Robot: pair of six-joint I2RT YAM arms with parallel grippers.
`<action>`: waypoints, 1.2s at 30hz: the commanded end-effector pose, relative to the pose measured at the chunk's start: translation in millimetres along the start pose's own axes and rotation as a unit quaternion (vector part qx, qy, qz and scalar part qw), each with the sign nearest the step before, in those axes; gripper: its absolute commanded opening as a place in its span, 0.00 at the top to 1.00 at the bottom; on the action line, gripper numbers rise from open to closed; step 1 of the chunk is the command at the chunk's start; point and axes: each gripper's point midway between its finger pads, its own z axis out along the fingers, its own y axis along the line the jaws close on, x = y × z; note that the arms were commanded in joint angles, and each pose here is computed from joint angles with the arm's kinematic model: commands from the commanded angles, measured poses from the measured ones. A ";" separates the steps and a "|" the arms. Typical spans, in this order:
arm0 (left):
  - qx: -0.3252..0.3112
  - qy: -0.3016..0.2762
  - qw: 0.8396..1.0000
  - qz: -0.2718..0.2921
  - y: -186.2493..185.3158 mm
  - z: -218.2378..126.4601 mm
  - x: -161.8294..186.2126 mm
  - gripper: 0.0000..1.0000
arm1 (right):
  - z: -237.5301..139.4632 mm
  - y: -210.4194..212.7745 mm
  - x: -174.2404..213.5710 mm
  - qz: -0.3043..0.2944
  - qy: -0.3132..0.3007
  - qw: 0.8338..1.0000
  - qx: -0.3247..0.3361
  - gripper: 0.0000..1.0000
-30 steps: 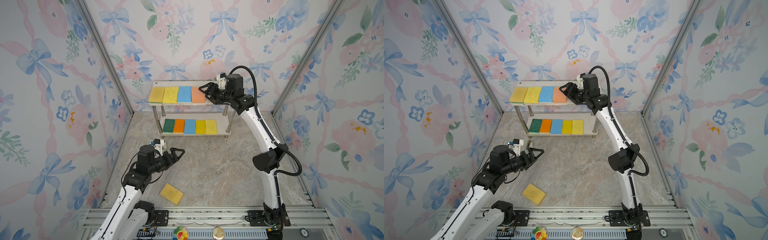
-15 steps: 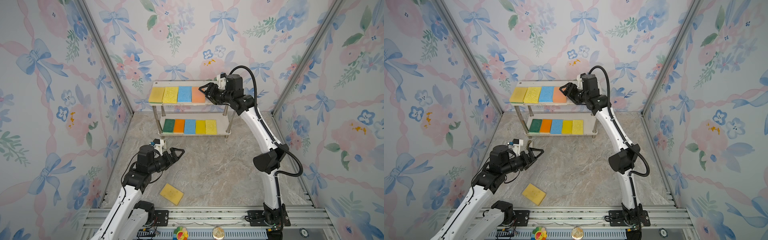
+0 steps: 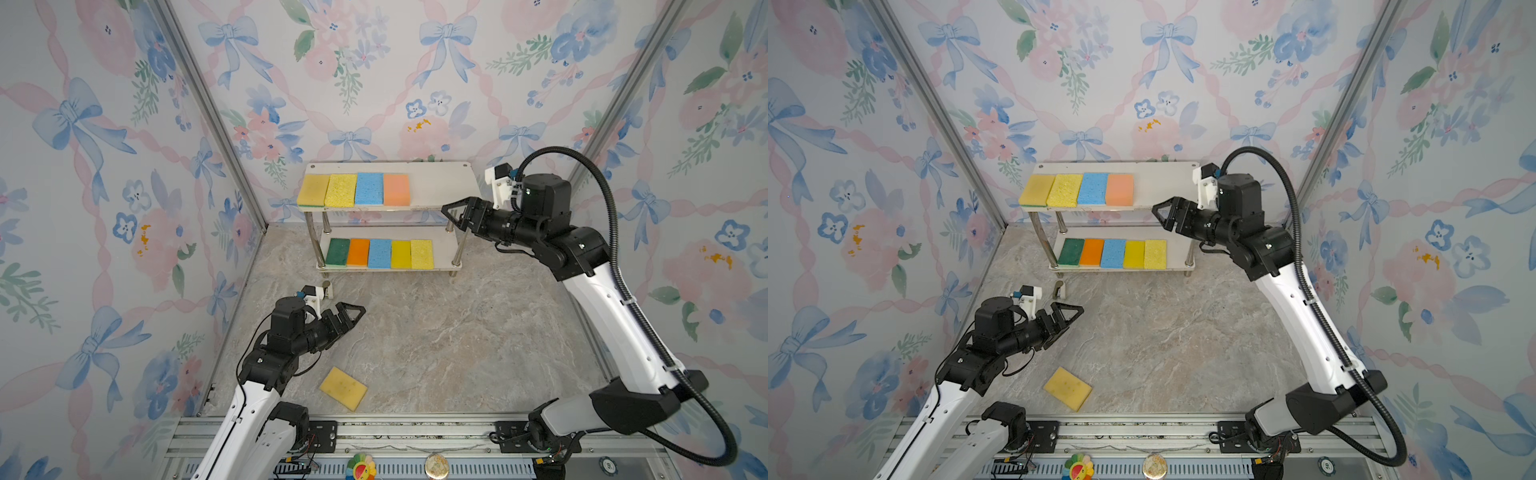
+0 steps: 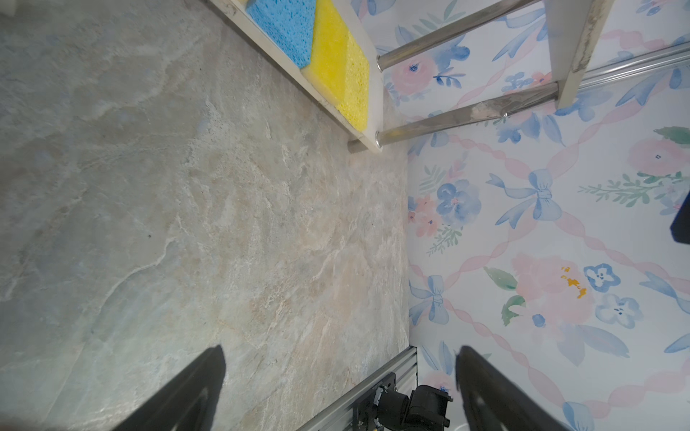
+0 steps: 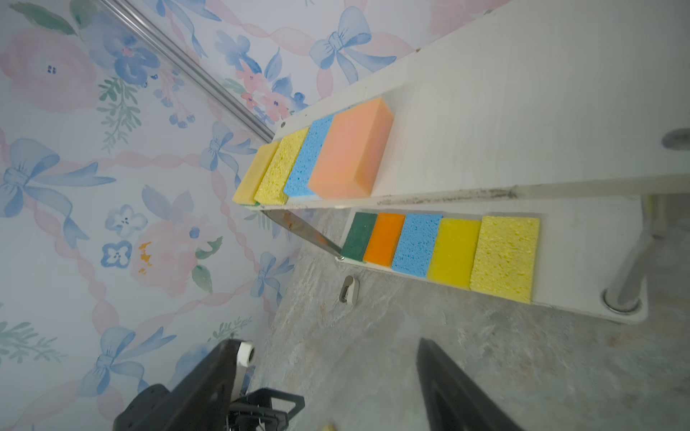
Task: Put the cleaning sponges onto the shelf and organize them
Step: 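Withdraw the right gripper from the top shelf, then lower the right gripper onto the yellow sponge on the table and grasp it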
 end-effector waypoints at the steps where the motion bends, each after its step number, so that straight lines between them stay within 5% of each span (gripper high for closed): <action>1: -0.058 0.010 0.997 -0.042 35.2 -10.9 22.0 0.02 | 27.7 -38.6 89.6 0.034 0.127 0.991 0.025 0.19; 9: -0.176 -0.016 0.983 -0.044 80.7 -29.7 25.5 0.02 | 70.2 -44.3 258.9 -0.025 0.314 0.948 0.047 0.19; 19: -0.234 -0.068 0.967 -0.078 105.8 -51.3 24.6 0.02 | 133.6 6.7 394.2 -0.114 0.441 0.890 -0.019 0.25; 36: -0.207 -0.069 0.972 -0.085 102.9 -53.2 32.5 0.02 | 170.6 12.5 455.9 -0.134 0.490 0.860 -0.035 0.34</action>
